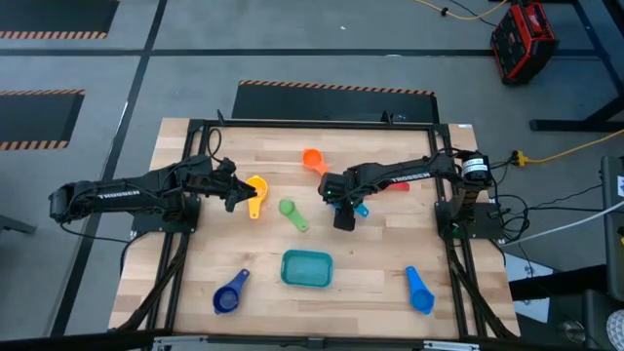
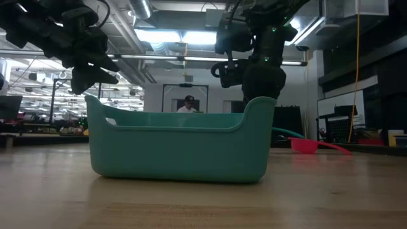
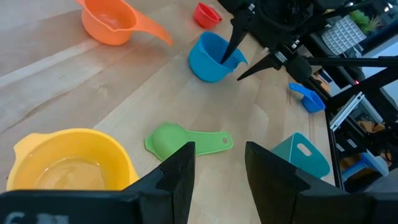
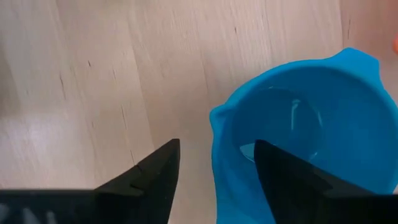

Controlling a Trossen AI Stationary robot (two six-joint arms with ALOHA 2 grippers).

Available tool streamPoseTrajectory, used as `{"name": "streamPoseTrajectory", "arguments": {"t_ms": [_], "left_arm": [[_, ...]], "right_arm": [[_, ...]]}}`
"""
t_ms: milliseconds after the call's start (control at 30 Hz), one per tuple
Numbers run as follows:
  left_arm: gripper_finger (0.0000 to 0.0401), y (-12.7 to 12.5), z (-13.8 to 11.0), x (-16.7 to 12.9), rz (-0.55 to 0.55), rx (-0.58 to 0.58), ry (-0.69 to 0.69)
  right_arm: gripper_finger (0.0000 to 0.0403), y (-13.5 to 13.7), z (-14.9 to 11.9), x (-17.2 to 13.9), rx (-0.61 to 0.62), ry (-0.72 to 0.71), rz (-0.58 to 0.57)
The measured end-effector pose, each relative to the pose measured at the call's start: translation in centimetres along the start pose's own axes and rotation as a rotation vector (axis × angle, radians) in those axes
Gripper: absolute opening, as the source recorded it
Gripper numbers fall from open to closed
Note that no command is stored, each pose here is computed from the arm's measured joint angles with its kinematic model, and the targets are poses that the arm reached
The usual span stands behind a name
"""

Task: Nest measuring cups in basket
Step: Stack the yellow measuring cup on top of the light blue measuring cup

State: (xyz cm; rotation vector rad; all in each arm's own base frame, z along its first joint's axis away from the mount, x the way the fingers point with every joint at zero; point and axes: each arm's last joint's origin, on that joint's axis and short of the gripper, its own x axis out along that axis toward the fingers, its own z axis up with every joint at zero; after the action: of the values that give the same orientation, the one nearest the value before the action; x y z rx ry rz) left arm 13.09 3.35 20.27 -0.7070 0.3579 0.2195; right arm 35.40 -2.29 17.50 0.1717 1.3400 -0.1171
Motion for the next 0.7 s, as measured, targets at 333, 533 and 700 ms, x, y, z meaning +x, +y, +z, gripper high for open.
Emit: {"name": "streamPoseTrajectory", "arguments": {"t_ms": [333, 533, 700], "left_arm": [[0.0133, 0.0, 0.0, 0.0, 0.0, -0.023, 0.001], [0.0133, -0.2, -0.2, 0.0, -0.057, -0.112, 0.052], [0.0133, -0.2, -0.6, -0.7, -0.088, -0.256, 0.105]], "right_arm": [[0.0211, 0.2, 0.3, -4.2, -0.01, -0.127, 0.016], [0.0211, 0.2, -0.6, -8.9, -0.043, -0.242, 0.044], [0.0211, 0.2, -2.1, -12.5, -0.074, -0.329, 0.049]]}}
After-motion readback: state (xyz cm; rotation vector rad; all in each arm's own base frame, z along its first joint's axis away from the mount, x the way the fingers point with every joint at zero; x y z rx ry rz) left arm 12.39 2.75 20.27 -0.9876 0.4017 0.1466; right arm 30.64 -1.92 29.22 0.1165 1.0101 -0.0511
